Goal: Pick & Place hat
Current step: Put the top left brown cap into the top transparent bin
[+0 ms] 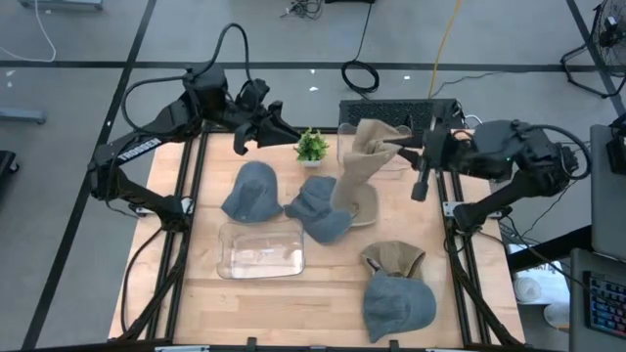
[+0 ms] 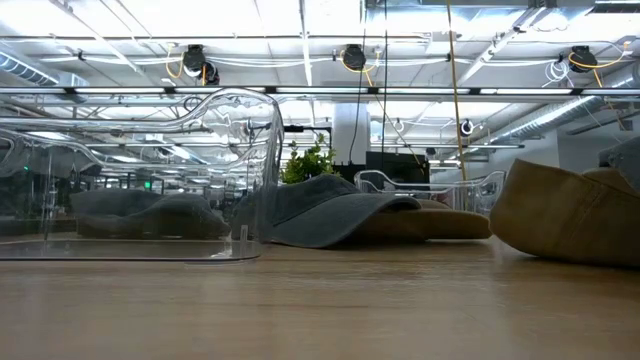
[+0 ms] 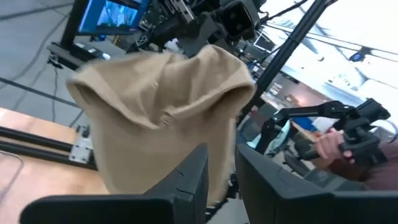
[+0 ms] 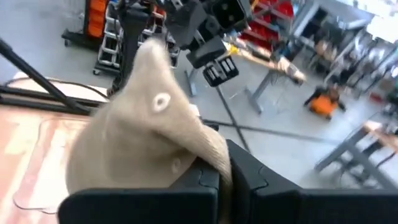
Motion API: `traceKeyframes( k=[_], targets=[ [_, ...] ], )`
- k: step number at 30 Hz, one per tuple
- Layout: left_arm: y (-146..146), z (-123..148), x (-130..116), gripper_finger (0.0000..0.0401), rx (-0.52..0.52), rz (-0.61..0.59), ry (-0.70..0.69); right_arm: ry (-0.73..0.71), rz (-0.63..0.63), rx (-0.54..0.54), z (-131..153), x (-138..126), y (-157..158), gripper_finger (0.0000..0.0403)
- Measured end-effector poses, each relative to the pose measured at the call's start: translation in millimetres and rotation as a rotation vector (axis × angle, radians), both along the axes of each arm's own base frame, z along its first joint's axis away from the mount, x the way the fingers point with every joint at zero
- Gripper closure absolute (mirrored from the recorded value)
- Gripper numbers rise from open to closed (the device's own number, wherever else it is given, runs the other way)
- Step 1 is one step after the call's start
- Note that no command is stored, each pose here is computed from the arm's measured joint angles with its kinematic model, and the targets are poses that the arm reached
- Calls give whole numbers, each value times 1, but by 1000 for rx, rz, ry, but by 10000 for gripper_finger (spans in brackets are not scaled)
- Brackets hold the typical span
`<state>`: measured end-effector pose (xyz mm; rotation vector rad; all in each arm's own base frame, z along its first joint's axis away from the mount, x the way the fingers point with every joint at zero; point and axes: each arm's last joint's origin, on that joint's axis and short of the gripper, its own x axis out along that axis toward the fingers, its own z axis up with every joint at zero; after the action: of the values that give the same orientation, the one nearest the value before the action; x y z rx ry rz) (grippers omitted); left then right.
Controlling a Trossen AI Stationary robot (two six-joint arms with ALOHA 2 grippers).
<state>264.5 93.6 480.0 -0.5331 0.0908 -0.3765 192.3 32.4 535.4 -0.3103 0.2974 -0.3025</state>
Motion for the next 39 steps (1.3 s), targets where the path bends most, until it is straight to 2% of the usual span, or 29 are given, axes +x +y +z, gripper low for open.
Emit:
traceKeyframes(
  k=[5,10,18,24,33,39],
  targets=[
    [3,1,-2,316,-25,-41,-1,17,-10,215,6,7,-12,403],
    [3,9,-5,316,-5,-103,-68,3,-10,425,4,14,-28,403],
    [0,27,-12,316,30,-154,-207,-47,-172,802,-2,15,-62,403],
    [0,37,-19,316,37,-167,-278,-106,-365,950,-8,12,-95,403],
    [4,44,-29,316,261,-121,-417,-197,-580,1111,-17,6,-140,403],
    [7,46,-35,316,308,-93,-440,-267,-818,1256,-30,-8,-165,403]
  ],
)
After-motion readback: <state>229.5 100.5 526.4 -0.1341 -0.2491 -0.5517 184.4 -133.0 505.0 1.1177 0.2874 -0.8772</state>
